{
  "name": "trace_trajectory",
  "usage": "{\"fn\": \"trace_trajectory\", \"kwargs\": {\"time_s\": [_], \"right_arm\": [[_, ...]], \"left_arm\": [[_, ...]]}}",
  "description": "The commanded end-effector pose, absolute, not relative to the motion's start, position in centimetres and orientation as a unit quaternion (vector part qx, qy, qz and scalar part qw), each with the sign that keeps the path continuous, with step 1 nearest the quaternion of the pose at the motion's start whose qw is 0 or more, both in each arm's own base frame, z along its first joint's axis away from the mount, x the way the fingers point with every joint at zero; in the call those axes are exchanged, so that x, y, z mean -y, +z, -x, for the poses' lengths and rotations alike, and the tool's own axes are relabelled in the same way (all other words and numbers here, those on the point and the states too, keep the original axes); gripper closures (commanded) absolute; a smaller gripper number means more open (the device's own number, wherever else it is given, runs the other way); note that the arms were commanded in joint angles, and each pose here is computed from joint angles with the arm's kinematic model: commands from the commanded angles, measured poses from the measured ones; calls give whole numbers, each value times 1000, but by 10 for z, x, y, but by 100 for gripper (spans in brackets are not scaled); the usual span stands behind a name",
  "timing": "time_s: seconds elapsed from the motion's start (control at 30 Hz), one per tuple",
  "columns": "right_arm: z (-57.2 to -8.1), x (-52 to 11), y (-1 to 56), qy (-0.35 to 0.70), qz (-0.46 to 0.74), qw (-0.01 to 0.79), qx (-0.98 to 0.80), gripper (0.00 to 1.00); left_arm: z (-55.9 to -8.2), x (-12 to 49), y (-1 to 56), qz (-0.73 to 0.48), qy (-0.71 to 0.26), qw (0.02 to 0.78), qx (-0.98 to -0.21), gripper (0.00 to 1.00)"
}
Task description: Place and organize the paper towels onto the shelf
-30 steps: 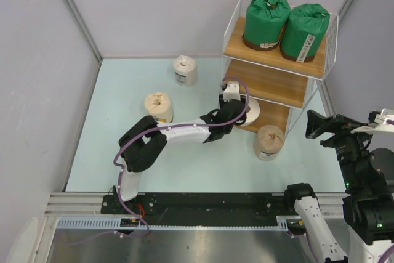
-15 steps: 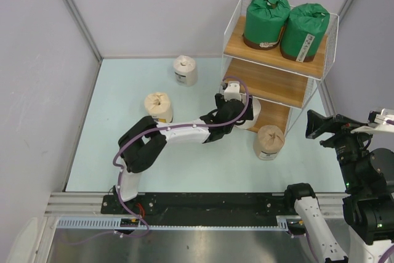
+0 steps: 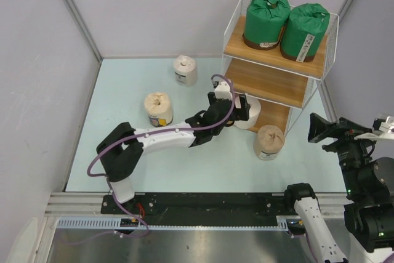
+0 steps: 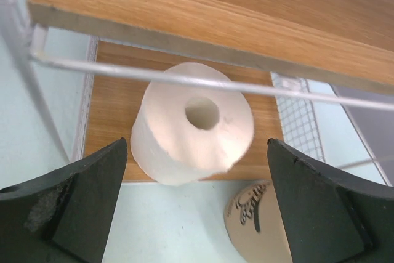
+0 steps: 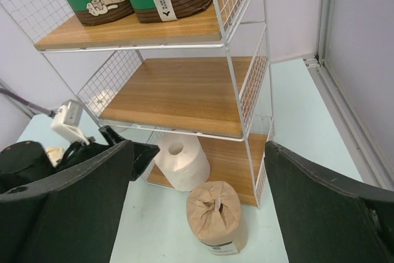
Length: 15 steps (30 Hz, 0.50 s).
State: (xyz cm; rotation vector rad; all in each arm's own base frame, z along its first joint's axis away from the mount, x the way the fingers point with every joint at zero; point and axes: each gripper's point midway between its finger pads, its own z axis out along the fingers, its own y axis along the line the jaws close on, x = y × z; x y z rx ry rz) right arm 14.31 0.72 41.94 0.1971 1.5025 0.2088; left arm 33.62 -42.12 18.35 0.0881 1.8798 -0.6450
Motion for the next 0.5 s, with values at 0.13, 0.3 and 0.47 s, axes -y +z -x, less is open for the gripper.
{"fn": "trace_trajectory", "kwargs": {"time_s": [0.13,0.3,0.47], "right_arm": [[-142,-19,397,110,-74,679,-722,10],[-155,-25,347,104,-68,583,-803,10],[-157,-35,319,116,-44,530,-839,10]], "left_arm": [[-282,393,240,-54,-321,560,-762,0],[-251,358,223,-58,-322,541,-775,0],[-244,325,220,-50,-295,553,-778,0]]}}
